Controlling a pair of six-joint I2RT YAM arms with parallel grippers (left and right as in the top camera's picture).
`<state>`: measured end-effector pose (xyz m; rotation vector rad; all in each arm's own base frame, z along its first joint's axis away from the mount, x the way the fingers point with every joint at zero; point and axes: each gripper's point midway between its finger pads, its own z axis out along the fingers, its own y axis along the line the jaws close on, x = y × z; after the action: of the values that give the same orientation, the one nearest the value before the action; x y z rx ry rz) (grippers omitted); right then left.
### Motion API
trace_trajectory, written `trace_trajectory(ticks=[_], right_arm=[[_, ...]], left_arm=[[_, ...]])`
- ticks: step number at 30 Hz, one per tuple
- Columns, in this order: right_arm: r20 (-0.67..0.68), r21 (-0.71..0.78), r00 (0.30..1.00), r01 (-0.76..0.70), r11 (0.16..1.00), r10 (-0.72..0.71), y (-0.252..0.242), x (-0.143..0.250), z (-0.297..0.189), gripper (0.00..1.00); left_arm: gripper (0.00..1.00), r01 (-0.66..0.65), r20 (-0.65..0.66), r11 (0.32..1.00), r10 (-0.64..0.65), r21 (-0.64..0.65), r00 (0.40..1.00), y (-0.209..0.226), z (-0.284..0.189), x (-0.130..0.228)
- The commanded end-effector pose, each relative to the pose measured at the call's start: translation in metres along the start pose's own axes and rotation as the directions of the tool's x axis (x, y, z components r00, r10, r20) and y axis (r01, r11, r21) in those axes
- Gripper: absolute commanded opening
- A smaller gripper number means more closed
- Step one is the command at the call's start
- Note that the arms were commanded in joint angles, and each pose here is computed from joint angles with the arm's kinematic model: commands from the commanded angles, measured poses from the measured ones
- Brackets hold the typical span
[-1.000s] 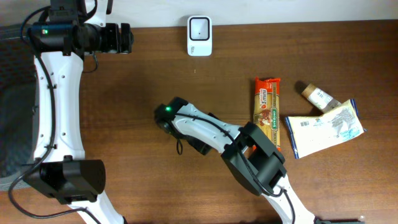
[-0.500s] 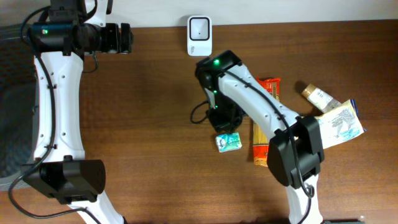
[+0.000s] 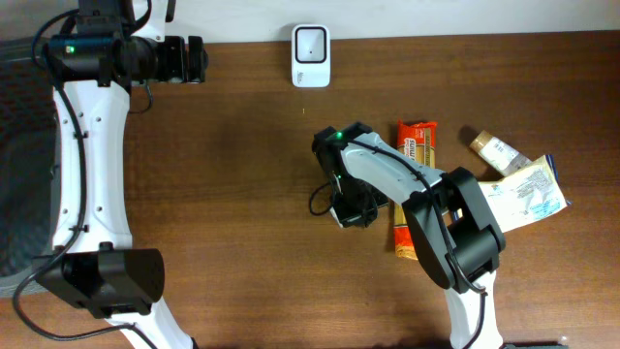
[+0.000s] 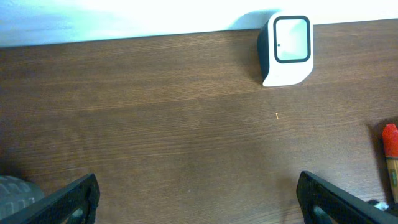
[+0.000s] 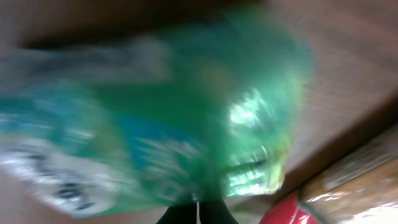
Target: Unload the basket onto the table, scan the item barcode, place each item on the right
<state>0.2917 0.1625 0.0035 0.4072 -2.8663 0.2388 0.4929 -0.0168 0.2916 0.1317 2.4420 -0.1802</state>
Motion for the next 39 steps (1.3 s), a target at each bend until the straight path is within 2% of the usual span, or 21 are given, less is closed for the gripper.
trace_trajectory(ticks=[1,4,7,12,14,16,18,19,20,27,34,39], right_arm=[[0.133,0.179,0.989,-0.081,0.981,0.058,-0.033,-0.025,-0.004,0.04],[0.188,0.152,0.982,-0.021,0.988,-0.008,-0.035,-0.045,-0.006,0.04],[0.273,0.025,0.959,0.075,0.997,-0.079,-0.021,-0.072,-0.015,0.04],[0.350,-0.261,0.937,0.085,0.962,0.012,-0.012,-0.099,-0.044,0.04],[0.352,-0.353,0.936,0.143,0.925,-0.010,-0.012,-0.096,-0.056,0.05],[0.341,-0.409,0.940,0.155,0.899,-0.007,-0.013,-0.092,-0.060,0.12],[0.306,-0.520,0.952,0.149,0.841,0.021,-0.009,-0.085,-0.065,0.42],[0.282,-0.587,0.959,0.154,0.795,0.023,0.000,-0.080,-0.068,0.48],[0.264,-0.611,0.964,0.146,0.778,0.026,0.005,-0.078,-0.067,0.48],[0.080,-0.635,0.987,-0.055,0.770,0.137,0.021,-0.065,-0.037,0.47],[0.105,-0.630,0.979,-0.071,0.773,0.175,0.024,-0.076,-0.038,0.42],[0.095,-0.547,0.978,-0.102,0.831,0.183,0.018,-0.072,-0.027,0.41]], left_arm=[[0.99,-0.019,0.022,1.000,0.019,0.000,1.000,-0.001,-0.009,-0.004],[0.99,-0.019,0.022,1.000,0.019,0.000,1.000,-0.001,-0.009,-0.004],[0.99,-0.019,0.022,1.000,0.019,0.000,1.000,-0.001,-0.009,-0.004],[0.99,-0.019,0.022,1.000,0.019,0.001,1.000,-0.001,-0.009,-0.004],[0.99,-0.019,0.022,1.000,0.019,0.001,1.000,-0.001,-0.009,-0.004],[0.99,-0.019,0.022,1.000,0.019,0.000,1.000,-0.001,-0.009,-0.004],[0.99,-0.019,0.022,1.000,0.019,0.001,1.000,-0.001,-0.009,-0.004],[0.99,-0.019,0.022,1.000,0.019,0.000,1.000,-0.001,-0.009,-0.004],[0.99,-0.019,0.022,1.000,0.019,0.001,1.000,-0.001,-0.009,-0.004],[0.99,-0.019,0.022,1.000,0.019,0.001,1.000,-0.001,-0.009,-0.004],[0.99,-0.019,0.022,1.000,0.019,0.001,1.000,-0.001,-0.009,-0.004],[0.99,-0.019,0.022,1.000,0.019,0.000,1.000,-0.001,-0.009,-0.004]])
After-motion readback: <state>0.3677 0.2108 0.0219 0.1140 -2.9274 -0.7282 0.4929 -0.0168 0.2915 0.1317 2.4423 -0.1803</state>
